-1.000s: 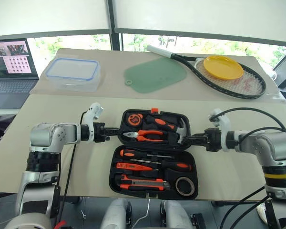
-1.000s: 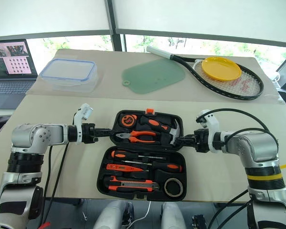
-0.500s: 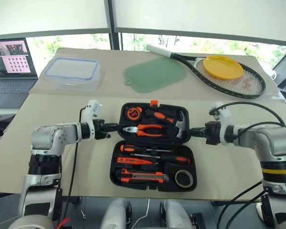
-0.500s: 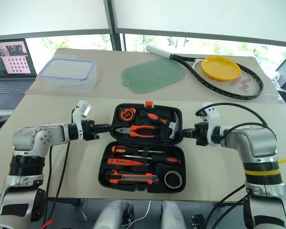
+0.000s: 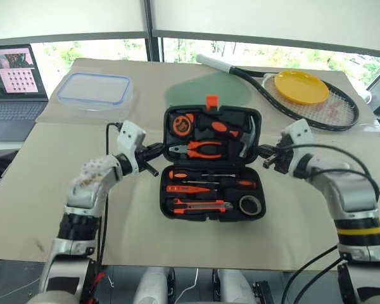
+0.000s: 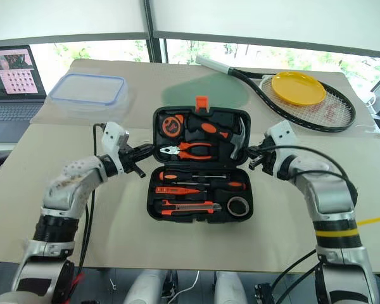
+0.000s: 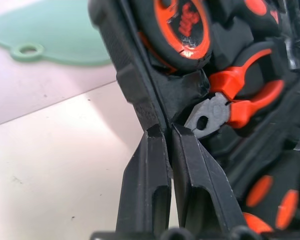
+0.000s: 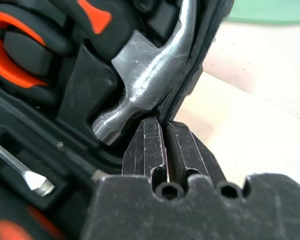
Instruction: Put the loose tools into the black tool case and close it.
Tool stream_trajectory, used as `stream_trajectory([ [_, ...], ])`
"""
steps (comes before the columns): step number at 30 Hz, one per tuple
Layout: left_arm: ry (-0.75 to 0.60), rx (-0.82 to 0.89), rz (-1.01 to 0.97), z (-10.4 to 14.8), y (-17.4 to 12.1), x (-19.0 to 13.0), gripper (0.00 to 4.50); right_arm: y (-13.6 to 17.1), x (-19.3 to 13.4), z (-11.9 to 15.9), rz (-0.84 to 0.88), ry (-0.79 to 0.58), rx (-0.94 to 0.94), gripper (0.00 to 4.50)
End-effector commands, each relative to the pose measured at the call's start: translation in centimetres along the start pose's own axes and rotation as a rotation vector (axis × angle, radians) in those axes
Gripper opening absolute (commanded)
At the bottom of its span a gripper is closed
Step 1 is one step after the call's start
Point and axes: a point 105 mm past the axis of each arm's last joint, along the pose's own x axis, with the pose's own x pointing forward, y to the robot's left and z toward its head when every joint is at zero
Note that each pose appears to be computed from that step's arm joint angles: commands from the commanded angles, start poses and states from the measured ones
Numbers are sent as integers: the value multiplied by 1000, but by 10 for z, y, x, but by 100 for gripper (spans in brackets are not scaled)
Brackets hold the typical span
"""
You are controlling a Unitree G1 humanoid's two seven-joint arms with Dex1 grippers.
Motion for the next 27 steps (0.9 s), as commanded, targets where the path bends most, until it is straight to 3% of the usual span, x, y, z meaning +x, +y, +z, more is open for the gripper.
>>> stream_trajectory([
  [1,-71,147,98,13,8,-9,0,3,-8,13,-51,-98,-141,2],
  [13,-210,363,327,22,12,-42,0,13,-39,-16,-193,-189,-497,2],
  [15,-209,361,365,19,12,-50,74,20,-45,-26,-188,-187,-573,0],
  [20,-152,331,425,5,9,-78,251,27,-73,-36,-203,-189,-759,176],
  [25,-80,217,408,10,8,-113,435,22,-102,-26,-174,-153,-741,342],
  [27,-39,191,395,13,7,-128,450,26,-111,-28,-107,-107,-627,408],
])
